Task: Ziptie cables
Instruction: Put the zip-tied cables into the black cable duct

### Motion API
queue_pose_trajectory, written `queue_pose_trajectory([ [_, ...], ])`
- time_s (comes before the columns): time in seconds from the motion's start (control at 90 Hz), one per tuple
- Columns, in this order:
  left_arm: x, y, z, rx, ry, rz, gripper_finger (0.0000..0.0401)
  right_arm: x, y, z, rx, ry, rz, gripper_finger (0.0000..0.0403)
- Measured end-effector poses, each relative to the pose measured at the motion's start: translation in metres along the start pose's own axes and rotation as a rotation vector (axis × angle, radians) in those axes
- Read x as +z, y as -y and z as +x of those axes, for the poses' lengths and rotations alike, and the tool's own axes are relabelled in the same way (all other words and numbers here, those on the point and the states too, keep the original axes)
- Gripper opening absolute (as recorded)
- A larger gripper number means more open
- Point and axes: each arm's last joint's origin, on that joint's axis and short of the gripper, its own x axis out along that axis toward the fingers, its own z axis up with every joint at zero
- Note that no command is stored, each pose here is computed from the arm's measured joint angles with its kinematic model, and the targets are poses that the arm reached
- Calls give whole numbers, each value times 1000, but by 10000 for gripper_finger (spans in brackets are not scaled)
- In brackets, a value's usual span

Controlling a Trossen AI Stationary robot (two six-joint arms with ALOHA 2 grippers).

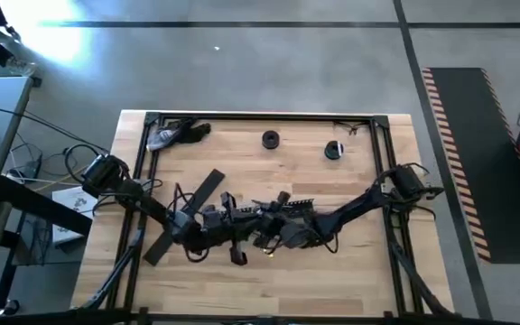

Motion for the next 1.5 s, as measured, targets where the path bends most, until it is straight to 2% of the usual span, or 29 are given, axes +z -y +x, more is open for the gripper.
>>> queue_pose_trajectory([
  [0.244, 3, 5, -5, -18, 10, -6, 5, -2, 14, -8, 34, -124, -101, 9],
  [0.389, 3, 6, -6, -25, 11, -11, 5, 4, 37, -22, 52, -223, -145, 6],
  [0.544, 2, 6, -5, -30, 11, -16, 5, 12, 69, -52, 156, -363, -186, 2],
  [0.878, -8, -9, 14, -108, -2, -82, 5, 30, 136, -121, 435, -568, -66, 1],
  [1.056, -30, -12, 30, -93, -37, -80, 5, 22, 158, -139, 388, -705, -67, 0],
  [1.289, -60, -9, 47, -92, -65, -104, 5, 10, 168, -145, 308, -848, -116, 0],
  [1.5, -65, -8, 53, -93, -71, -109, 5, 0, 181, -155, 214, -1013, -118, 1],
])
